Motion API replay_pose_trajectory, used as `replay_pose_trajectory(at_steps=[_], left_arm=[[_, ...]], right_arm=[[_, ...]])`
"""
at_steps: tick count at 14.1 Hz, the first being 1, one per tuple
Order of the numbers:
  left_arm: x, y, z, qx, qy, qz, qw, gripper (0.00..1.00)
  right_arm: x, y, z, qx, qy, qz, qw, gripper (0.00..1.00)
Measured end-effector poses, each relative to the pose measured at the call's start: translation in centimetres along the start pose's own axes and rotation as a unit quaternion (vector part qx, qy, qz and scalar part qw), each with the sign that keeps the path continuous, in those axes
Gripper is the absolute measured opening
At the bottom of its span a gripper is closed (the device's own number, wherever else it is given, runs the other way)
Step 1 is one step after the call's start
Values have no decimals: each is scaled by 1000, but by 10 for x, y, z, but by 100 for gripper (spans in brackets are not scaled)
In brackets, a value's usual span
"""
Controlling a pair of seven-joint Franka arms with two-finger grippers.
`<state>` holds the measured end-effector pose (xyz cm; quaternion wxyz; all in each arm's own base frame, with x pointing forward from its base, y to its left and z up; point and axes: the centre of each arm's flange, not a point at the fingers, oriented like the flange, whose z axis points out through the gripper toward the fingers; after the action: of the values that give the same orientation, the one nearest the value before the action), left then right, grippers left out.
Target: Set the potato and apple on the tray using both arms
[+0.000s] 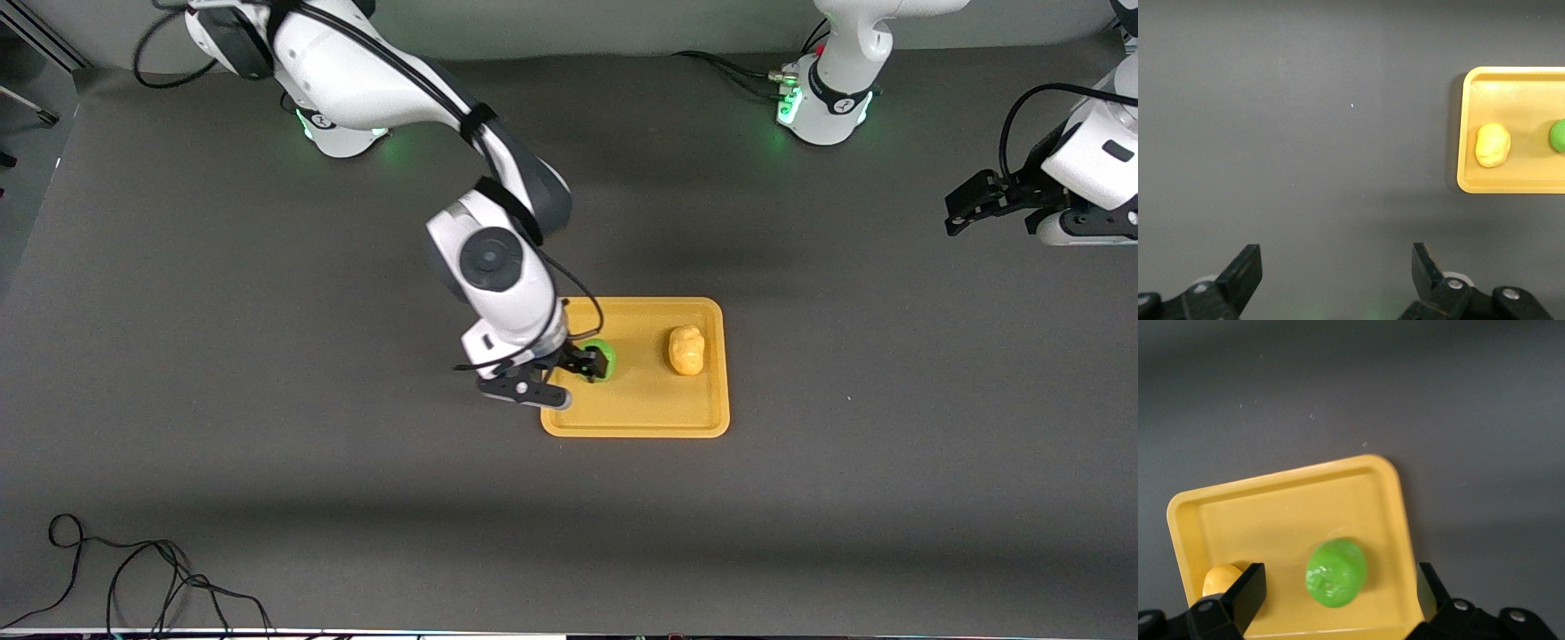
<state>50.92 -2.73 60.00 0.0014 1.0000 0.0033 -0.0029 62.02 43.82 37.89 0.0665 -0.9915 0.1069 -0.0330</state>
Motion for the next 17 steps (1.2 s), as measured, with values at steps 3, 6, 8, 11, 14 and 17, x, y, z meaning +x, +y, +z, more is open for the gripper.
replay_pose_trajectory(at_steps=[3, 6, 8, 11, 14, 17], left_arm=[[-1, -1, 6, 0, -6, 6, 1000, 100], [-1, -1, 10, 0, -10, 8, 1000, 100], [-1, -1, 10, 0, -10, 8, 1000, 100], [-1, -2, 10, 0, -9, 8, 1000, 100], [-1, -2, 8, 0, -6, 8, 1000, 100], [0, -3, 8, 0, -3, 7, 1000, 100]], right_arm=[[45, 79, -76, -22, -21, -32, 999, 100], [53, 134, -132, -45, -55, -53, 996, 100], [58, 166, -168, -52, -56, -65, 995, 100], [61, 220, -213, -54, -49, -69, 995, 100], [45, 279, -269, -64, -37, -57, 996, 100], [21, 317, -323, -77, -16, -38, 996, 100]])
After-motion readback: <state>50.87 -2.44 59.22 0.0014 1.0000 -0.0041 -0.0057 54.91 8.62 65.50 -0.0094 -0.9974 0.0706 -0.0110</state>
